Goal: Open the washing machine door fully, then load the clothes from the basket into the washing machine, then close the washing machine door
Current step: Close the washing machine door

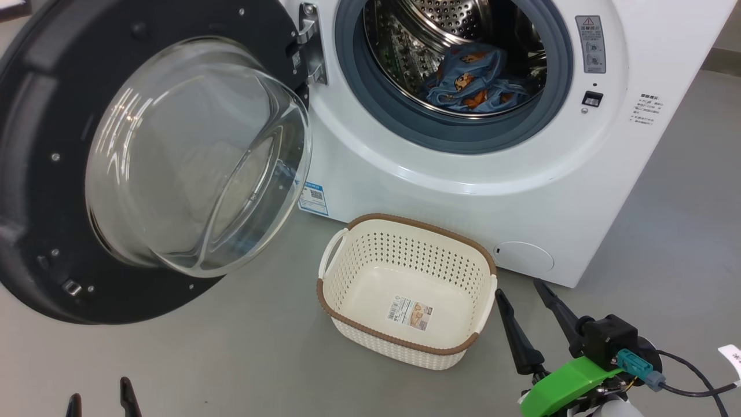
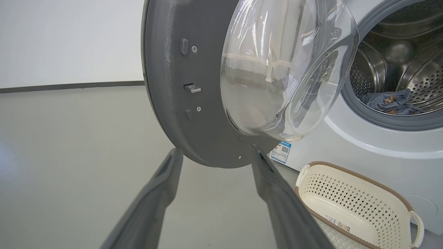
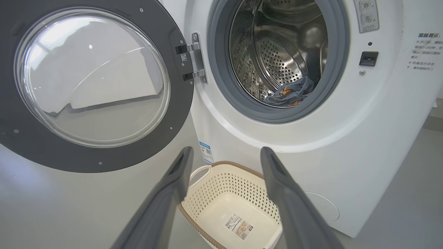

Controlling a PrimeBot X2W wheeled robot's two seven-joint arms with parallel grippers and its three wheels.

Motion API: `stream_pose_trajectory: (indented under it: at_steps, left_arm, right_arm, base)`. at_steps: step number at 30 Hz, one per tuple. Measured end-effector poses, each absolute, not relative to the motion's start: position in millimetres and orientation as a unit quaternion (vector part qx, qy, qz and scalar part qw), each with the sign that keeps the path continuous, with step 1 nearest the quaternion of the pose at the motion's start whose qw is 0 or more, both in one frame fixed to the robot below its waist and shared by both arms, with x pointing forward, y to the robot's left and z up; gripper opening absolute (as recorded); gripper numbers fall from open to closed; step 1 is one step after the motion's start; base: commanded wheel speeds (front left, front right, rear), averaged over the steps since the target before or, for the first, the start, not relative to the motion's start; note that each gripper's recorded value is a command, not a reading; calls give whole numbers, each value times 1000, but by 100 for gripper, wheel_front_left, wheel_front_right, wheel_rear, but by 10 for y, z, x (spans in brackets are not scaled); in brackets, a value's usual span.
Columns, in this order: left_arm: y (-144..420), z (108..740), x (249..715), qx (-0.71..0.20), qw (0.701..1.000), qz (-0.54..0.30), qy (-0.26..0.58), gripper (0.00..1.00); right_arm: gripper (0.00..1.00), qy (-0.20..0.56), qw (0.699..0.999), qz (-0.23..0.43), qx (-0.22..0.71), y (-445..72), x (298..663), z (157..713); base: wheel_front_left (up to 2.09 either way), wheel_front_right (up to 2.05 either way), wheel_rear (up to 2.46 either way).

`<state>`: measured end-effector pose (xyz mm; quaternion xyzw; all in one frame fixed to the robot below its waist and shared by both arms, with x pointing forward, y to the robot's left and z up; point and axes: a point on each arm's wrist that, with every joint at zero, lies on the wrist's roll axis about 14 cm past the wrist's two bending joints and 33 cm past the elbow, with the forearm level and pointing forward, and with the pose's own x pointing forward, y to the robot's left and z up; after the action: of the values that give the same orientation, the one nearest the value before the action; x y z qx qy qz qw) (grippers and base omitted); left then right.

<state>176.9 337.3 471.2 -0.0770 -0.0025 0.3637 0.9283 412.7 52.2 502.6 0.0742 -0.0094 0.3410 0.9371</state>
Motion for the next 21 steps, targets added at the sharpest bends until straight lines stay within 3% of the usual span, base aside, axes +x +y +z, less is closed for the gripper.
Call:
stream_pose_trajectory:
  at_steps: [13, 14, 15, 21]
  left_arm:
    - [3367, 4705, 1795, -79, 929, 363, -1, 100]
    - [3364, 4704, 1800, -79, 929, 362, -1, 44]
    - [3363, 4704, 1805, -79, 929, 362, 0, 0]
    - [3357, 4703, 1824, -80, 930, 359, 0, 0]
  right_arm:
    - [100, -6, 938, 340, 74, 505, 4122, 4998]
    - [100, -5, 938, 339, 74, 501, 4124, 4996]
    - [100, -5, 938, 338, 74, 496, 4125, 4994]
    - [100, -4, 939, 336, 74, 475, 4130, 4985]
  base:
    - [0, 0, 0]
    - [0, 0, 0]
    - [0, 0, 0]
    - [0, 0, 0]
